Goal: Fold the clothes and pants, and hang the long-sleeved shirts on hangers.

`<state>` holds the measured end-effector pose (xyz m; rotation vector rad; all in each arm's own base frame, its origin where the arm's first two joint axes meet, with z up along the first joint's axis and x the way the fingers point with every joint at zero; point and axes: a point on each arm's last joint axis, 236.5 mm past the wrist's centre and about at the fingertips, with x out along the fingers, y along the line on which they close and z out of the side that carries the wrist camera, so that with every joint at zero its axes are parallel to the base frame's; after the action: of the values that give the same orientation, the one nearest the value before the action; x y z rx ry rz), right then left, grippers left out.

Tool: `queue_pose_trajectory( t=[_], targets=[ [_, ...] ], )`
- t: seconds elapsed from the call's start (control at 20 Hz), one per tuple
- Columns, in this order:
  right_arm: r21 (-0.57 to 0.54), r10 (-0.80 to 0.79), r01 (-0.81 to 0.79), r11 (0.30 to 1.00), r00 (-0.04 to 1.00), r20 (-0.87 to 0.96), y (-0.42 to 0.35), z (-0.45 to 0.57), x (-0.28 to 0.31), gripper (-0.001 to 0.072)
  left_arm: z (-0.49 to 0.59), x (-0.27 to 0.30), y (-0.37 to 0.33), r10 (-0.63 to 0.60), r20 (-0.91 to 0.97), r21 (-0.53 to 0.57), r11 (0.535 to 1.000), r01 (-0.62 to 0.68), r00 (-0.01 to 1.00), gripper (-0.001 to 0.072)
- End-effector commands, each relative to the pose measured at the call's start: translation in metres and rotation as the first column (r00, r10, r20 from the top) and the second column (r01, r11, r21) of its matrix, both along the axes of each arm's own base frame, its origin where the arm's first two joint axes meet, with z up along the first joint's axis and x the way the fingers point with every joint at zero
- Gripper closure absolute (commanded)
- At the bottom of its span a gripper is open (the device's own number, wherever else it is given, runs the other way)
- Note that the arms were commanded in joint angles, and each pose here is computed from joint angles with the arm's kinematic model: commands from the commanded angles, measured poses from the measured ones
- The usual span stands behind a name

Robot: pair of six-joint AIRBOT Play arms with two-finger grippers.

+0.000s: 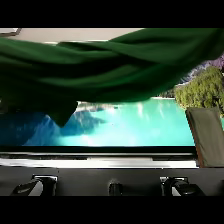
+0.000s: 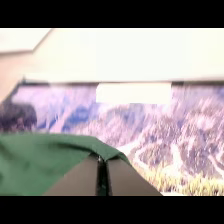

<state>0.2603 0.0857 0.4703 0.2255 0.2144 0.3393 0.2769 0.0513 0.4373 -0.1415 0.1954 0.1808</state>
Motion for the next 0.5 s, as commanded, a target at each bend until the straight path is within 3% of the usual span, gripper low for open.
queue_pose_trajectory(
  t=[0.0, 0.15, 0.25, 0.45],
  targets=[
    [0.053, -0.053, 0.051, 0.997, 0.997, 0.049, -0.012, 0.021, -0.026, 0.0685, 0.028, -0.059, 0.014, 0.117, 0.097, 0.024, 0.993, -0.120, 0.988, 0.0691],
    [0.120, -0.054, 0.066, 0.991, 0.994, -0.098, -0.007, -0.008, 0.013, 0.0685, 0.012, -0.036, 0.015, 0.099, 0.041, 0.015, 0.995, -0.100, 0.994, 0.0691],
    [0.094, -0.048, 0.078, 0.992, 0.956, -0.288, -0.002, -0.061, 0.059, 0.0684, -0.026, 0.007, 0.013, 0.043, -0.081, 0.001, 0.999, -0.043, 0.996, 0.0691],
    [0.021, -0.012, 0.035, 0.999, 0.746, -0.666, 0.013, -0.218, 0.158, 0.0683, -0.168, 0.106, 0.017, -0.066, -0.431, -0.120, 0.993, 0.016, 0.900, 0.0690]
  ],
)
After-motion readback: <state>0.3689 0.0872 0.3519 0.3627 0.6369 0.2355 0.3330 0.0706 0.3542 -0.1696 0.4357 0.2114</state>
